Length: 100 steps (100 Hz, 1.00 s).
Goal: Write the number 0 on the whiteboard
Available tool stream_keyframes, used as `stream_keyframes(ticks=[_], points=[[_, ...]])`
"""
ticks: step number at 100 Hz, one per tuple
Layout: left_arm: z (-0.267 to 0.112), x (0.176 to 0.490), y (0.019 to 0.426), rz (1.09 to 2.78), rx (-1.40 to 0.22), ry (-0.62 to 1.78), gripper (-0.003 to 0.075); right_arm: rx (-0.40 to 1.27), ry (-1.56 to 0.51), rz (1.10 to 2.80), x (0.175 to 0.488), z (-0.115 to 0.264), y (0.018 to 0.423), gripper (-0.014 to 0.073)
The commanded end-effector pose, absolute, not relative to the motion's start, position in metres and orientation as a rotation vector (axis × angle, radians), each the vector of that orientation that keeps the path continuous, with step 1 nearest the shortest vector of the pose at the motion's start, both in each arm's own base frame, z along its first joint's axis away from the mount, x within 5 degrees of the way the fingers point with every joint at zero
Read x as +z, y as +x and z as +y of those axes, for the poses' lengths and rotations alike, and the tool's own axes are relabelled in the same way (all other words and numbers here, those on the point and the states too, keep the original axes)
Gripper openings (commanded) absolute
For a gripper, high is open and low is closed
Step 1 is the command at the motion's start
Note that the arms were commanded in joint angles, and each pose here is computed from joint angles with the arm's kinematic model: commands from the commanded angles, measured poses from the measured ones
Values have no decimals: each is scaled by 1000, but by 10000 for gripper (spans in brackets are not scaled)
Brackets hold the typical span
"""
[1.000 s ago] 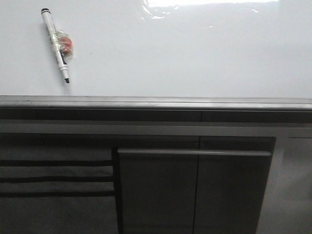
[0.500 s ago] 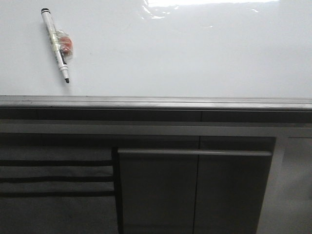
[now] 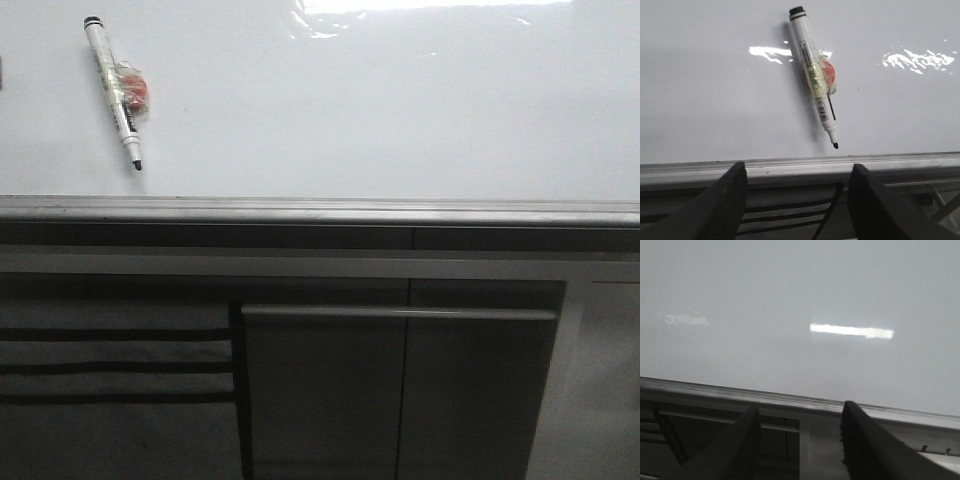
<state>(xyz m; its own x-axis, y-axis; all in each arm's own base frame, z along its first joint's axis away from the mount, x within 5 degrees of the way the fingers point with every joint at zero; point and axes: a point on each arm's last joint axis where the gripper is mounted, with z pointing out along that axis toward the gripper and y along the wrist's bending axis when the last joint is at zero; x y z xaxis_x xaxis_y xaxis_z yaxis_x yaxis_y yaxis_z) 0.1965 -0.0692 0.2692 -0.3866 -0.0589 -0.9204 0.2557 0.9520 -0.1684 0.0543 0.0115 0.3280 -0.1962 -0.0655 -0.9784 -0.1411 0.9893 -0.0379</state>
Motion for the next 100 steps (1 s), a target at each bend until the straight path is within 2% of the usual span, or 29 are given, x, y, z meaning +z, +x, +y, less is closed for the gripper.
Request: stream_keyframes(ticks=[1,32,78,85,100], points=[[-81,284,219,1853,-344,141,410,56,-137,1673,346,10,56,332],[-106,273,286,1931,-321,159,409,56,-137,1673,346,10,56,332],[-120,263,326,1993,-275,242,403,56,-137,1673,346,10,56,332],[-116,265,328,1994,-263,241,367,56,-137,1673,346,10,56,332],[-109,262,328,2038,-243,247,220,56,-137,1673,346,10,56,332]])
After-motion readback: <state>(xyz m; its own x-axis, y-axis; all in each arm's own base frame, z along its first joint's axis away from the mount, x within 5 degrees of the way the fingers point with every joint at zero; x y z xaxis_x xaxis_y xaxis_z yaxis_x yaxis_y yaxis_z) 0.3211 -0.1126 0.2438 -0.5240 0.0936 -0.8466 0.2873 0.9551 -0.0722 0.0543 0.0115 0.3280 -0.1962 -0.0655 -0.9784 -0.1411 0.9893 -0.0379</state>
